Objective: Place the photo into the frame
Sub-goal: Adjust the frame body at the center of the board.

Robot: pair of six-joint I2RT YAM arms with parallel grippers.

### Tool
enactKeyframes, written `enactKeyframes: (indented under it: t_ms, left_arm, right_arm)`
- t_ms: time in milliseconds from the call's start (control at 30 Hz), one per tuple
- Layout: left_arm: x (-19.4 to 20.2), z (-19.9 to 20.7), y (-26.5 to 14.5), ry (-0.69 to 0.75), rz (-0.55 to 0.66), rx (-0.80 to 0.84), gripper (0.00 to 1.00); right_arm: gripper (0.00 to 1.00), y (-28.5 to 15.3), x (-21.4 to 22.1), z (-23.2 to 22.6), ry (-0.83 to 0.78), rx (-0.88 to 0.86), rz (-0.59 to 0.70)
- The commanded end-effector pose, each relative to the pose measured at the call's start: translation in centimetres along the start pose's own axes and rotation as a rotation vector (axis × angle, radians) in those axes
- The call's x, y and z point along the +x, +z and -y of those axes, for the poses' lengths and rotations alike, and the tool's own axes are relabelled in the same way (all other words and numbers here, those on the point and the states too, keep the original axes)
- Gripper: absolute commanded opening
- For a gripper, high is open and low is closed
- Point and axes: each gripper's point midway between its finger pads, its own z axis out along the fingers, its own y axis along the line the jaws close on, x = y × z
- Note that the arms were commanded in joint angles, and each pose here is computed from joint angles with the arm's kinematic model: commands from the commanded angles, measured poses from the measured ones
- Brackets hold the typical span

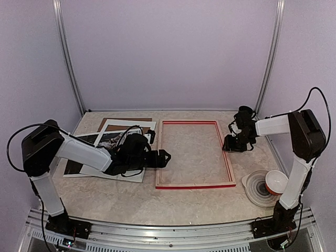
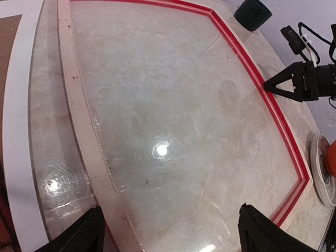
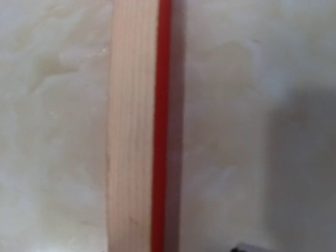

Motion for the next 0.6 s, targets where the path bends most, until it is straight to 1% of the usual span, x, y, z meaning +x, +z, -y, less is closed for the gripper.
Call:
enactKeyframes:
  t_ms: [0, 67, 100, 133, 233, 300, 367, 400, 467, 567]
  left_arm:
    - [-4.8, 0.0, -4.1, 0.038, 0.111, -0.075, 0.89]
    - [-5.7, -1.0, -5.2, 0.039, 0.123, -0.117, 0.91]
    - [-6.0, -1.7, -5.7, 0.032, 0.128, -0.139, 0.92]
    - [-6.6, -2.4, -6.4, 0.021, 0.143, -0.157, 0.93]
    - [-8.3, -5.5, -8.4, -0.026, 0.186, -0.228, 0.98]
    - [-9.4, -7.8, -9.7, -0.060, 0.218, -0.272, 0.99]
    - [-10.4, -10.0, -11.2, -0.102, 0.247, -0.310, 0.99]
    - [-10.9, -11.3, -12.0, -0.124, 0.262, -0.334, 0.99]
    - [-11.5, -13.4, -13.3, -0.158, 0.285, -0.379, 0.99]
    - [-11.6, -16.5, -15.2, -0.208, 0.319, -0.468, 0.99]
  right_arm:
    - [0.50, -2.0, 0.0, 4.0, 0.003, 0.162, -0.002]
    - [0.50, -2.7, -0.8, 4.1, 0.011, 0.160, 0.024]
    - [0.52, -3.0, -1.2, 3.9, 0.013, 0.150, 0.033]
    - [0.55, -3.3, -1.4, 3.6, 0.013, 0.136, 0.037]
    - [0.70, -4.7, -2.3, 1.2, 0.015, 0.036, 0.074]
    - [0.81, -6.1, -3.2, -1.2, -0.010, -0.019, 0.109]
    - [0.96, -7.7, -4.1, -3.5, -0.035, -0.065, 0.143]
    - [0.99, -8.3, -4.1, -5.7, -0.063, -0.106, 0.150]
    - [0.99, -9.4, -4.2, -9.3, -0.096, -0.183, 0.162]
    - [0.99, -10.2, -3.6, -14.8, -0.134, -0.317, 0.148]
